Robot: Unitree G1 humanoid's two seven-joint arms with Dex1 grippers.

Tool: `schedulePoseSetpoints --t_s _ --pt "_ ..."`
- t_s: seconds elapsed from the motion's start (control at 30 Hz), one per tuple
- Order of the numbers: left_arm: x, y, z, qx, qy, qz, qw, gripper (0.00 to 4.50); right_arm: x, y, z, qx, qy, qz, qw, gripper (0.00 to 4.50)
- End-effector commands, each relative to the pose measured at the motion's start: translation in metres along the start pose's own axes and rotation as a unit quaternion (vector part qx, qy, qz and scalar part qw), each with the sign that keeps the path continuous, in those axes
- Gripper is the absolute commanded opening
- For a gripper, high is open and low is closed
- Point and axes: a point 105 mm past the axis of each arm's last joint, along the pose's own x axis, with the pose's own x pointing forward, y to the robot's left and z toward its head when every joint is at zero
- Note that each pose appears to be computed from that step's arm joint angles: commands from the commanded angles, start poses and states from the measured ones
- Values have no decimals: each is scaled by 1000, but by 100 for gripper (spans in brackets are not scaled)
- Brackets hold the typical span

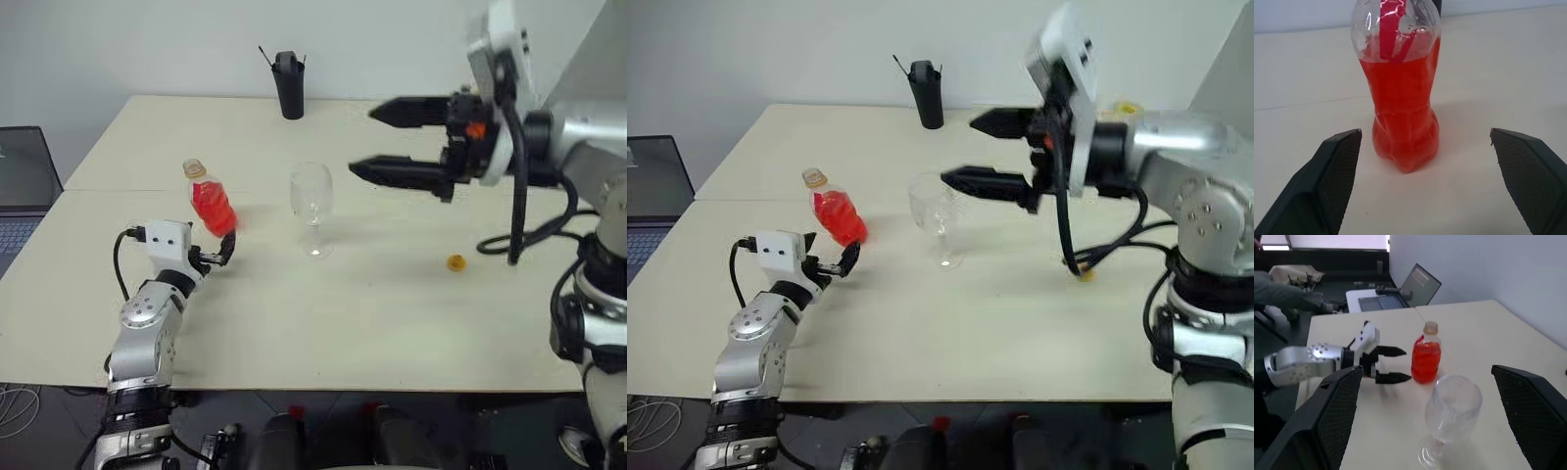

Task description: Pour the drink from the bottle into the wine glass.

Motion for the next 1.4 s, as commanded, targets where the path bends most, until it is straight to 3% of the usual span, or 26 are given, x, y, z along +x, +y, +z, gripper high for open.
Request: schedulePoseSetpoints --t_s 0.03,0.83,0.97,1.13,1.3,1.4 --pt "5 9 16 22 -31 10 999 450 5 3 5 -10 8 13 1000 449" --pt "74 -3 34 54 -45 -31 997 450 12 -5 -6 0 24 -16 1000 449" --pt "79 -6 36 59 -51 -38 996 363 10 -9 -7 -5 26 -27 999 450" --pt "79 -3 33 57 -51 -37 996 210 3 -9 -8 -12 17 -39 999 450" --pt "77 1 40 53 -67 -43 995 124 -13 -3 -20 -23 10 -55 998 450" --pt "77 -4 64 62 -105 -65 990 101 -27 -1 -36 -38 6 -90 995 450"
